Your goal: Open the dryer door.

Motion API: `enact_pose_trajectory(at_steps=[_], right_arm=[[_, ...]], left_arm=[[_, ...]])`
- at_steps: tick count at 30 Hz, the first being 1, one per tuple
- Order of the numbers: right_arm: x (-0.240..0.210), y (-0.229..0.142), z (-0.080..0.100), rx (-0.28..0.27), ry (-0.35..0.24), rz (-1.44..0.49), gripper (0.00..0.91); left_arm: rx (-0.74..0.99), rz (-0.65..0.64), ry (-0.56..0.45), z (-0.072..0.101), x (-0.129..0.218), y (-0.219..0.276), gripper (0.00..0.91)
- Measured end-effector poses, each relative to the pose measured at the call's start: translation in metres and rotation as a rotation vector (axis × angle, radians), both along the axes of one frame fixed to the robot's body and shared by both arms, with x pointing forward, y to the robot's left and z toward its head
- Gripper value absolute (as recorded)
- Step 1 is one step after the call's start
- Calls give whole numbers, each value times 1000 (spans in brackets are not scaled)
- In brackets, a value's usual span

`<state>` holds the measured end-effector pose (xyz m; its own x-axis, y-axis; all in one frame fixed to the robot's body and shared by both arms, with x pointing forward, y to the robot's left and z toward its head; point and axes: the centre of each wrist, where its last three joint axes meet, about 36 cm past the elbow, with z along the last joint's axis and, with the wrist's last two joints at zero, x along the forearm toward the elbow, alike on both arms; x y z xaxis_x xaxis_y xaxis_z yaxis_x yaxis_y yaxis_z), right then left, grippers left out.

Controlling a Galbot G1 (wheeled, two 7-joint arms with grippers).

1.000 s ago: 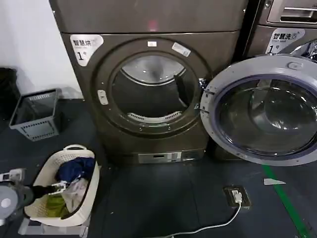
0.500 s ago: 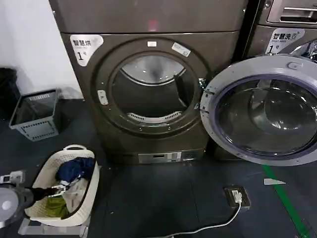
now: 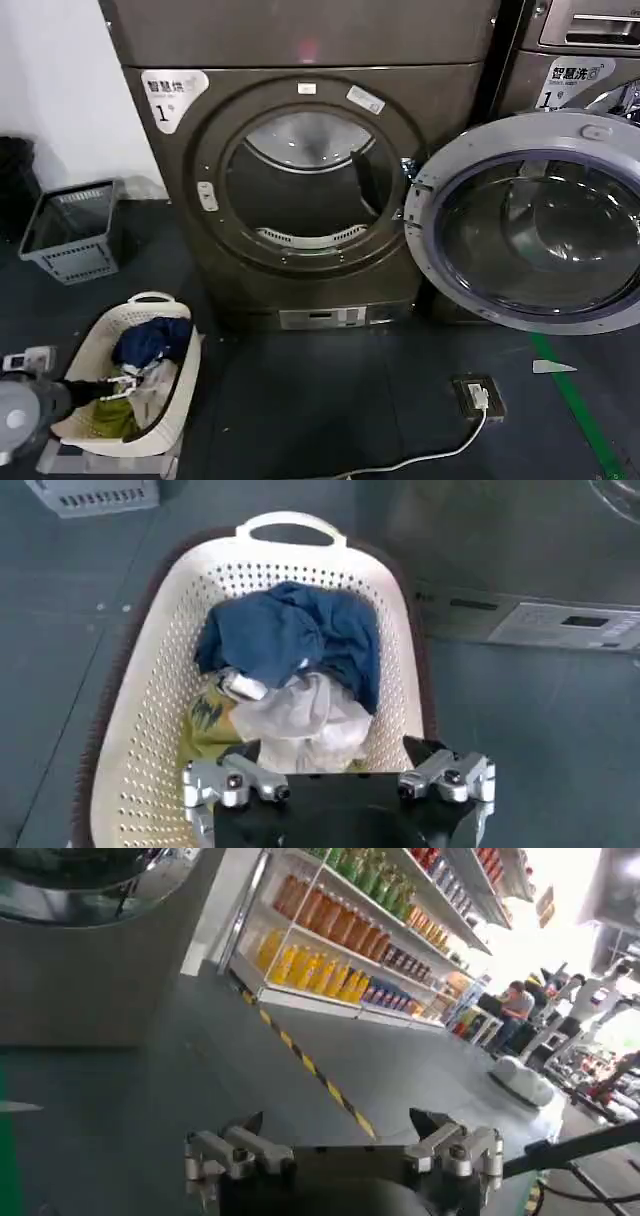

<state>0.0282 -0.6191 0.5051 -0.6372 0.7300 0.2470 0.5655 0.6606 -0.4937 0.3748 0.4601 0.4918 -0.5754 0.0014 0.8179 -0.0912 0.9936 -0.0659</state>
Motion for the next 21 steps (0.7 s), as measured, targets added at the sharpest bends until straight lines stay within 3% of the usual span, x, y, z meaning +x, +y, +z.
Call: enact_pose_trajectory(at_steps=[12,21], right_arm=[[-3,0,-4,-9,5,-27,907],[-17,-2,-10,-48,13,-122,907]], left_arm=[[6,6,-10,6,0,4,907],[10,5,-12,7,0,4,907]])
